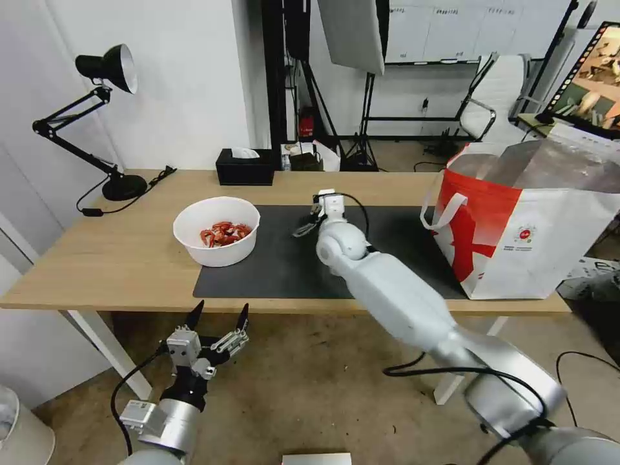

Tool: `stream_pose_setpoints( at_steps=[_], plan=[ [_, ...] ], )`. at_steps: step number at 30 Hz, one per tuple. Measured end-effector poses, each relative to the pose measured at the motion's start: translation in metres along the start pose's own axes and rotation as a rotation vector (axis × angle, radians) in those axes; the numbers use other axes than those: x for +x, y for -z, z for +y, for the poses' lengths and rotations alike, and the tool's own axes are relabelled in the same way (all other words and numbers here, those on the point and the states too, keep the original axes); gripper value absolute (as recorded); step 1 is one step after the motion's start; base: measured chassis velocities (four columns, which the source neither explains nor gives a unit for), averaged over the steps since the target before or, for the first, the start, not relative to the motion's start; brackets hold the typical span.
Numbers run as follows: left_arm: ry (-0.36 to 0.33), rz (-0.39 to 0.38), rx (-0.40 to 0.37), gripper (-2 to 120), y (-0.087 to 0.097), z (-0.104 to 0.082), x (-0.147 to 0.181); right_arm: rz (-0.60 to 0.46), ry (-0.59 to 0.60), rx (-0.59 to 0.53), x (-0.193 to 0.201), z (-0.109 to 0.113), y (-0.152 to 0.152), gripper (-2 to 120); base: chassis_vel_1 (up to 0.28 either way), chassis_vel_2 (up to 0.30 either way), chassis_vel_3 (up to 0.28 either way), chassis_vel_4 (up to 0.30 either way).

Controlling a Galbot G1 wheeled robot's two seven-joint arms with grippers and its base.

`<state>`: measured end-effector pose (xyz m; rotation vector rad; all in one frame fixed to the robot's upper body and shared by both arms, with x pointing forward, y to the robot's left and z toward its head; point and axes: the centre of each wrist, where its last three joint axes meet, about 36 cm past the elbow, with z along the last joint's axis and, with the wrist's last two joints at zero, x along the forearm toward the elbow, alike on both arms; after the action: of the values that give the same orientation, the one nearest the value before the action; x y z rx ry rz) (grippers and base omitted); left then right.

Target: Pick up the trash from the table and place it into the takeout bag.

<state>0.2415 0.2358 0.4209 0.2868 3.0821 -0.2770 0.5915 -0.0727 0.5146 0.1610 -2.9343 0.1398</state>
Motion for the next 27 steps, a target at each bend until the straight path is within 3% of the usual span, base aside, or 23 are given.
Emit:
stream_pose_setpoints(
  at_steps=[2, 4, 7, 8, 10, 12, 14, 19, 27],
  plan=[
    [-0.001, -0.005, 0.003, 100, 0.004, -0.002, 0.003, -0.114, -0.015, 0.001, 0.031, -0.023, 0.015, 7, 0.0, 0.0, 0.0, 0.0],
    [-0.002, -0.008, 0.004, 100, 0.006, -0.003, 0.003, -0.143, -0.021, -0.001, 0.038, -0.029, 0.02, 7, 0.0, 0.0, 0.0, 0.0],
    [-0.009, -0.023, 0.008, 100, 0.012, -0.006, 0.004, -0.26, -0.066, -0.007, 0.07, -0.064, 0.04, 7, 0.0, 0.0, 0.0, 0.0],
    [-0.009, -0.023, 0.008, 100, 0.012, -0.006, 0.004, -0.26, -0.066, -0.007, 0.07, -0.064, 0.04, 7, 0.0, 0.0, 0.0, 0.0],
    [-0.014, -0.032, 0.012, 100, 0.016, -0.007, 0.004, -0.326, -0.126, 0.003, 0.086, -0.098, 0.054, 7, 0.0, 0.0, 0.0, 0.0],
    [-0.016, -0.034, 0.014, 100, 0.017, -0.008, 0.004, -0.348, -0.15, 0.008, 0.091, -0.11, 0.06, 7, 0.0, 0.0, 0.0, 0.0],
    [-0.021, -0.04, 0.019, 100, 0.02, -0.01, 0.004, -0.392, -0.234, 0.035, 0.104, -0.142, 0.076, 7, 0.0, 0.0, 0.0, 0.0],
    [-0.031, -0.041, 0.028, 100, 0.021, -0.012, 0.004, -0.362, -0.406, 0.078, 0.121, -0.179, 0.098, 7, 0.0, 0.0, 0.0, 0.0],
    [-0.05, -0.043, 0.035, 100, 0.022, -0.015, 0.004, -0.268, -0.492, 0.085, 0.126, -0.206, 0.099, 7, 0.0, 0.0, 0.0, 0.0]
  ],
)
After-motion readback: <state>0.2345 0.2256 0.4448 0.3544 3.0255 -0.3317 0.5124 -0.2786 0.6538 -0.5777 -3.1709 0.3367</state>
